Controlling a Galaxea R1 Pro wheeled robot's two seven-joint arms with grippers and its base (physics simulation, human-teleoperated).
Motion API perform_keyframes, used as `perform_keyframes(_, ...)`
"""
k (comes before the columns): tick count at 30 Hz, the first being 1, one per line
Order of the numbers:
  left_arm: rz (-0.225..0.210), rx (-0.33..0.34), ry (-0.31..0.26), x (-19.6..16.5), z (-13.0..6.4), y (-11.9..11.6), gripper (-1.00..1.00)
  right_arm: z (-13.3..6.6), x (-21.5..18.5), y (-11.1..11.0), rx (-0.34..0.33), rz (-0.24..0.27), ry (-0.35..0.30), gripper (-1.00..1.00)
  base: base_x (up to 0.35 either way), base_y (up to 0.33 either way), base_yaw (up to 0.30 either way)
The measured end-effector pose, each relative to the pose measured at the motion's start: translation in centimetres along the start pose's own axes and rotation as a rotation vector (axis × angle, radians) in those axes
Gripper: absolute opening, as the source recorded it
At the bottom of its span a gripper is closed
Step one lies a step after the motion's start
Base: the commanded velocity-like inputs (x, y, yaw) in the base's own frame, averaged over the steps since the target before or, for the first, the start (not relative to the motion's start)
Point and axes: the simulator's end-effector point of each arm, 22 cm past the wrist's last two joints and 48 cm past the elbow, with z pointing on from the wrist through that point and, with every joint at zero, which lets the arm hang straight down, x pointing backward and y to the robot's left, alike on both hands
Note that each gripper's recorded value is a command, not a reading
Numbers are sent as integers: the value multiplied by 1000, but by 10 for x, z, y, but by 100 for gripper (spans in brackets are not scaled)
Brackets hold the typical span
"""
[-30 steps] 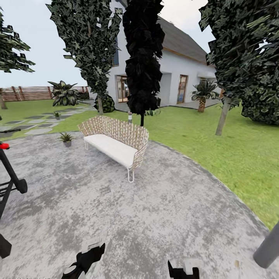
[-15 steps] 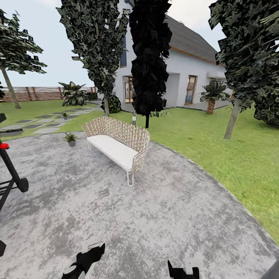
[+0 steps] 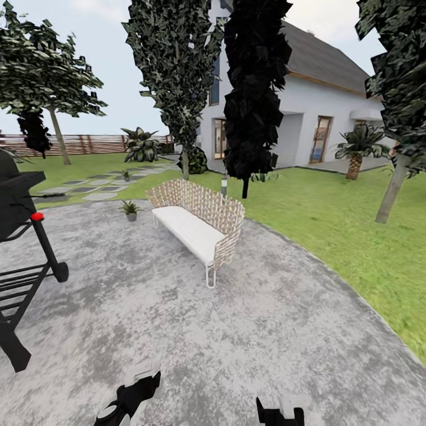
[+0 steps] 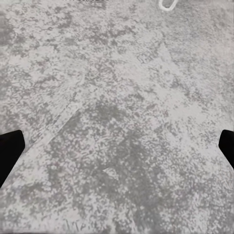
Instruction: Pick up the pesticide atomizer in the garden and spray insectifuge to fully cover both potted plants in the garden.
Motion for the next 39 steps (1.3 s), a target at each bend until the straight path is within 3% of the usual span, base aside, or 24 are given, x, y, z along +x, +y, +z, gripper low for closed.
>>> perform_keyframes(25,-2,4,-12,-6,-2,-2,100,-1,-5,0,-1,-3,-12,100,1,-8,277)
perform_keyframes(39,-2,4,-13,-6,-2,-2,100,-1,-7,-1,-4,-4,-15,100,0,0,56)
